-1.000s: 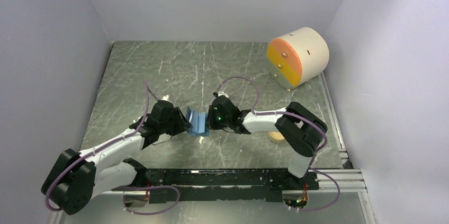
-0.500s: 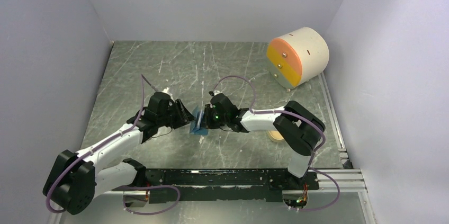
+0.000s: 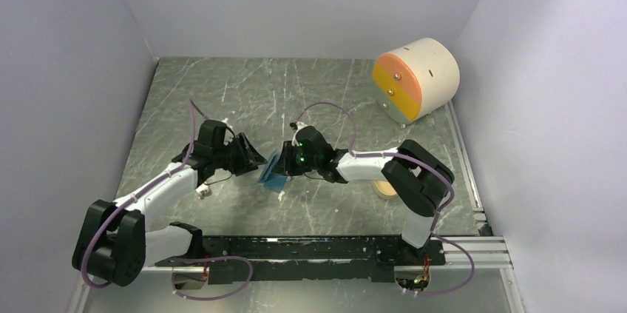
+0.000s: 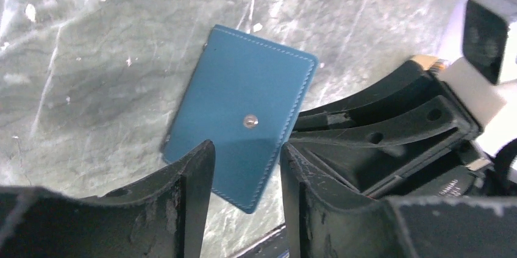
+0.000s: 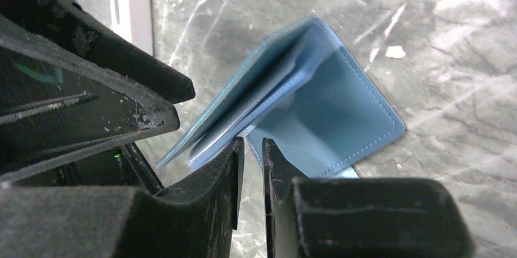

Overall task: Put the credit cards into the card holder
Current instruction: Open the card holder at the center of the board.

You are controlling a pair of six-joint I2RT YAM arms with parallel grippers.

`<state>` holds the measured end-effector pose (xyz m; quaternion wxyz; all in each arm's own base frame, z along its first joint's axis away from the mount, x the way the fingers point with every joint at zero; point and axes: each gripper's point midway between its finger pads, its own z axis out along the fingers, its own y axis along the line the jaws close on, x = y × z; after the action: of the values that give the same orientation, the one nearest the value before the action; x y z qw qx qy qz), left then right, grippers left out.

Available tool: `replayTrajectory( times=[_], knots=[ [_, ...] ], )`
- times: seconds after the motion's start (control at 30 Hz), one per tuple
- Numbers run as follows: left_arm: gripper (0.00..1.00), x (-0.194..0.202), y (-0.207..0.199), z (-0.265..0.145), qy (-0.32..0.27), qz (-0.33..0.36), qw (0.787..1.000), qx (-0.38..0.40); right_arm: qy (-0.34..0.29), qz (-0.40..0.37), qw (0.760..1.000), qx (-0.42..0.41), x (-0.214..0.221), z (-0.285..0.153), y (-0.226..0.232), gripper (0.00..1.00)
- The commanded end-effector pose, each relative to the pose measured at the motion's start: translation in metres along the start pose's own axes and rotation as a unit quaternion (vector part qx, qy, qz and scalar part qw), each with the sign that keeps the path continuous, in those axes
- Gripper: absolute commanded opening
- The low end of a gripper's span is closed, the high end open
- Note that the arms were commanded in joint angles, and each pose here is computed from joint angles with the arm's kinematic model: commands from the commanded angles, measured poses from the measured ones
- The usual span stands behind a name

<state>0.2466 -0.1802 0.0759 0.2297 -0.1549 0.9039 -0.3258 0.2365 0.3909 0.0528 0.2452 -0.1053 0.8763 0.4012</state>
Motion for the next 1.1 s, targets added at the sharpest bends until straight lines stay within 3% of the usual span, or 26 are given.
replayTrajectory(
  times=[0.0,0.33,0.53,0.83,0.97,1.07],
  knots=[
    [0.5,-0.008,-0.026,-0.016,0.017,-0.01,0.995,0.095,-0.024,-0.007,0.998,-0.055,-0.022,0.004,0.028,0.22],
    [0.54,-0.011,-0.001,-0.011,0.058,0.003,0.996,0.063,-0.027,0.002,0.999,-0.04,-0.028,0.025,0.022,0.28],
    [0.5,-0.02,0.01,-0.006,0.058,0.024,0.998,0.023,-0.032,0.004,0.999,-0.028,-0.04,0.039,0.019,0.29],
    [0.26,-0.015,0.033,0.0,0.065,0.003,0.997,-0.032,-0.023,-0.006,1.0,0.004,-0.041,0.032,0.006,0.31],
    [0.16,-0.006,0.032,0.002,0.07,-0.02,0.997,-0.014,-0.014,-0.002,1.0,-0.003,-0.036,0.027,0.0,0.33],
    [0.12,0.003,0.015,0.0,0.079,-0.037,0.995,0.044,-0.002,0.02,1.0,-0.021,-0.029,0.016,-0.005,0.34]
  ],
)
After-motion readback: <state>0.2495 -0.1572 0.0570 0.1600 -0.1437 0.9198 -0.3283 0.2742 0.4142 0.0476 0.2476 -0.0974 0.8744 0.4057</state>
